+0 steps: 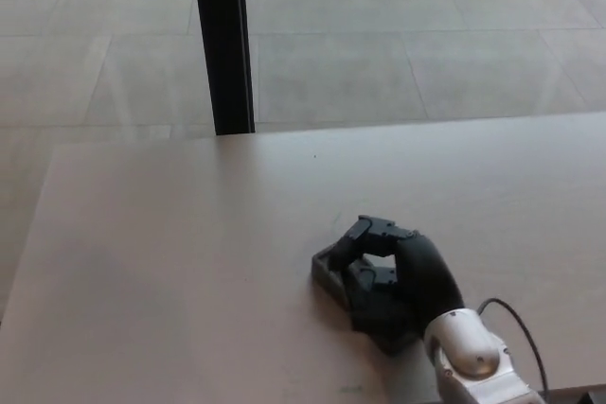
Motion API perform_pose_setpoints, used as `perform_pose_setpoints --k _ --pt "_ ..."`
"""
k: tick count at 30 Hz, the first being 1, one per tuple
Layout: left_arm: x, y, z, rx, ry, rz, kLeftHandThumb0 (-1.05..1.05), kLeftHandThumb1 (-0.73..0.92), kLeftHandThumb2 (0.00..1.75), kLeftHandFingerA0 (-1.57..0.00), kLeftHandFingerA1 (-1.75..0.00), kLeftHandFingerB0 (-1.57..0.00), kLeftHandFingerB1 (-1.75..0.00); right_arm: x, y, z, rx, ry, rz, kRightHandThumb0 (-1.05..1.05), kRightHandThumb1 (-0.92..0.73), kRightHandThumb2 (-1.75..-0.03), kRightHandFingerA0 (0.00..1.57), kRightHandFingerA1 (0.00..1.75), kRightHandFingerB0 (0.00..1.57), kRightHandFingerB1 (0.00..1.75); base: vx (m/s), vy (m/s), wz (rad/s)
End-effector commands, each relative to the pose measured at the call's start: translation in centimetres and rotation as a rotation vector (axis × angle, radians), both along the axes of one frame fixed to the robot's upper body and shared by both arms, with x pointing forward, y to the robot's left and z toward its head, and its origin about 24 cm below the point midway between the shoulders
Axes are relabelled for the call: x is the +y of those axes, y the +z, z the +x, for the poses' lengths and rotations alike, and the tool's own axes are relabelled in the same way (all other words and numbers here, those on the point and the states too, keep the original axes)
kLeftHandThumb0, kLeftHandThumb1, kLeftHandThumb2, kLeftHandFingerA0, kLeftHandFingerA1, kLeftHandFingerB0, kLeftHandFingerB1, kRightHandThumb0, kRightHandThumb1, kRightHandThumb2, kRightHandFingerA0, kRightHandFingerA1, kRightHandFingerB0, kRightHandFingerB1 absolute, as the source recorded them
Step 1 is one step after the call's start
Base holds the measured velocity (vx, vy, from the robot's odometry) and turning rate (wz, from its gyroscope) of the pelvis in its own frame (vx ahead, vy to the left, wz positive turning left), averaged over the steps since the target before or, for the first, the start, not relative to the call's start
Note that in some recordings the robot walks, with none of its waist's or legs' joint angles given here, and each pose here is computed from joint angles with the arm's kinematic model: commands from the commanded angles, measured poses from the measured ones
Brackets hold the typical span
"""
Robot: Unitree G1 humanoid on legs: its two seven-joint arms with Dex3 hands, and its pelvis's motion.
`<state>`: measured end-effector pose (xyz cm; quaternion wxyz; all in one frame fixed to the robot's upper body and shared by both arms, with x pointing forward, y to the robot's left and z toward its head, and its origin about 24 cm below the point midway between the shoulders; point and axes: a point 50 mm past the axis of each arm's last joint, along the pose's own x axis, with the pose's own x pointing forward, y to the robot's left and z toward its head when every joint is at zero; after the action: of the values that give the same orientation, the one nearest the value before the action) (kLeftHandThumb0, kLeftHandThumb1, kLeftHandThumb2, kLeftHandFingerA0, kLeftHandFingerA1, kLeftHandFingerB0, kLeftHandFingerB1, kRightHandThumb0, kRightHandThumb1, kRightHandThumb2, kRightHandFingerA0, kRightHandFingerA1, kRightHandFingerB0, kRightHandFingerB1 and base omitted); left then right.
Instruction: The robot uses its right hand to hold the eraser kept in the middle of the desk and use it to wipe the desk by swiping its surface twice
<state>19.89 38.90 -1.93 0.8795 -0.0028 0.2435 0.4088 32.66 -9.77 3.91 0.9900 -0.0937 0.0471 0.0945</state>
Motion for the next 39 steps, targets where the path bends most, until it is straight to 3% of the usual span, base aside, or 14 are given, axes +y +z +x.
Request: perform_pose_setpoints --k 1,2,3,8,11,12,18,21,26,39 --pt "0.6 0.6 0.0 -0.021 0.02 0.009 -0.65 0.71 0.64 -0.47 -0.98 -0.44 -0.77 -7.6 -1.9 0.6 0.131 -0.254 -0.078 -0.28 -0.53 -1.14 1.24 1.43 1.04 1.31 0.0 0.0 0.0" --pt "0.7 0.6 -0.1 -0.021 0.01 0.013 -0.67 0.72 0.63 -0.46 -0.98 -0.44 -0.77 -8.2 -1.7 0.9 0.131 -0.274 -0.109 -0.22 -0.58 -1.1 0.97 1.75 0.78 1.61 0.0 0.0 0.0" --pt "0.7 0.6 -0.1 -0.015 -0.002 0.023 -0.65 0.74 0.6 -0.45 -0.95 -0.46 -0.75 -9.3 -1.4 1.0 0.123 -0.3 -0.119 -0.22 -0.54 -1.21 0.99 1.75 0.78 1.61 0.0 0.0 0.0" --pt "0.7 0.7 -0.1 -0.021 0.0 0.019 -0.64 0.71 0.65 -0.45 -0.95 -0.44 -0.76 -13.1 -0.5 1.1 0.1 -0.407 -0.083 -0.24 -0.59 -1.13 1.01 1.75 0.8 1.59 0.0 0.0 0.0" --pt "0.6 0.6 -0.1 -0.026 0.009 0.014 -0.62 0.7 0.63 -0.46 -1.0 -0.45 -0.79 -15.6 -0.2 0.8 0.101 -0.478 -0.064 -0.25 -0.53 -1.23 1.04 1.75 0.75 1.64 0.0 0.0 0.0" --pt "0.6 0.5 -0.2 -0.025 0.017 0.013 -0.64 0.7 0.6 -0.47 -1.02 -0.47 -0.81 -16.5 -0.1 0.6 0.109 -0.499 -0.055 -0.27 -0.58 -1.17 1.04 1.75 0.78 1.54 0.0 0.0 0.0" --pt "0.8 0.4 -0.3 -0.028 0.037 0.008 -0.62 0.71 0.61 -0.47 -1.04 -0.48 -0.82 -20.9 0.2 -0.9 0.114 -0.636 0.015 -0.26 -0.55 -1.19 1.01 1.75 0.79 1.52 0.0 0.0 0.0" --pt "0.7 0.4 -0.4 -0.017 0.04 0.012 -0.65 0.71 0.61 -0.5 -1.09 -0.49 -0.83 -22.8 0.2 -1.7 0.11 -0.68 0.004 -0.26 -0.47 -1.27 1.05 1.75 0.73 1.65 0.0 0.0 0.0" --pt "0.8 0.3 -0.6 -0.031 0.048 -0.006 -0.63 0.71 0.6 -0.47 -1.04 -0.49 -0.82 -24.2 0.1 -2.5 0.119 -0.723 0.002 -0.24 -0.57 -1.16 0.97 1.75 0.7 1.58 0.0 0.0 0.0" --pt "0.8 0.4 -0.7 -0.04 0.051 0.007 -0.65 0.69 0.63 -0.49 -1.04 -0.48 -0.81 -26.1 0.2 -3.6 0.126 -0.802 0.028 -0.22 -0.56 -1.14 0.97 1.75 0.76 1.51 0.0 0.0 0.0"
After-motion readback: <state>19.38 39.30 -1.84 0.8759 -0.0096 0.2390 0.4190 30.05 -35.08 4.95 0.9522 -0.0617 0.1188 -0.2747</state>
